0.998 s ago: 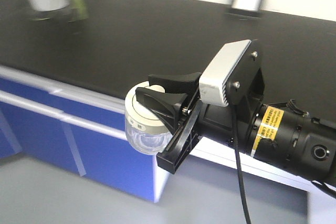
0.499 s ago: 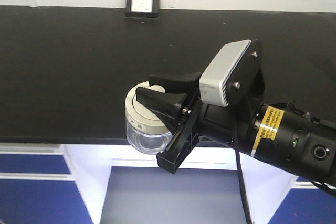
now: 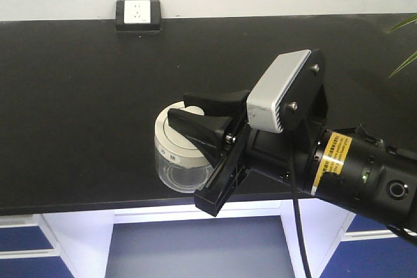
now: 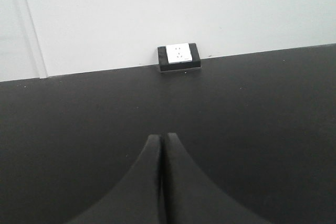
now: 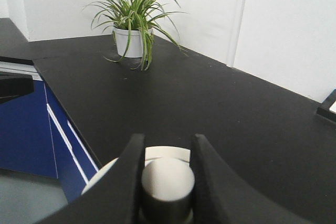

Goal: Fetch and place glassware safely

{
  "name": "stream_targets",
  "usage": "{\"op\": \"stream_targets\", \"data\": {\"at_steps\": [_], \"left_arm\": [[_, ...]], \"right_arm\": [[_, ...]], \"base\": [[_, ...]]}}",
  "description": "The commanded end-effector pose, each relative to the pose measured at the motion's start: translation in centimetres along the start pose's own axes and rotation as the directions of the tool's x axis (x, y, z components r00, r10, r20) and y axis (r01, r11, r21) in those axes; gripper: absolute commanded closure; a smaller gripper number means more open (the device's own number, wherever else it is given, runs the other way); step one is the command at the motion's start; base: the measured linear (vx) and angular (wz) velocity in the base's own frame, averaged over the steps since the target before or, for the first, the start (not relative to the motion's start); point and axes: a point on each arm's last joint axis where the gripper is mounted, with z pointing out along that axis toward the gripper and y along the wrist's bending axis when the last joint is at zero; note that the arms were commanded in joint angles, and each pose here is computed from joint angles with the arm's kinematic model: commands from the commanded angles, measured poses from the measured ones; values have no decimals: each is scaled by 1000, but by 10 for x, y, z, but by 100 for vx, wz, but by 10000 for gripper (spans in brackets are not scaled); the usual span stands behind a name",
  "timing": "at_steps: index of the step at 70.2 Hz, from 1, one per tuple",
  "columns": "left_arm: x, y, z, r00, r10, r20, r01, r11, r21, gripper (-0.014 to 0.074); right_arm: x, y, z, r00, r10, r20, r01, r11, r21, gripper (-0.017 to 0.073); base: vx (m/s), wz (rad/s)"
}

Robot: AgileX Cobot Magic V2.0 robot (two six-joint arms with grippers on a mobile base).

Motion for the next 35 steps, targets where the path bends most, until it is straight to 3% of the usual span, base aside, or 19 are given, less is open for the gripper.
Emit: {"op": "stream_targets", "data": {"at_steps": [1, 35], "left_arm": [[-17, 0, -1, 995, -12, 96, 11, 1000, 8, 601], [-17, 0, -1, 995, -12, 96, 11, 1000, 8, 601]], "right_arm": [[-25, 3, -6, 991, 1, 131, 4, 999, -36, 563], [-25, 4, -6, 991, 1, 131, 4, 999, -36, 563]], "base": [[11, -8], [11, 2]]}}
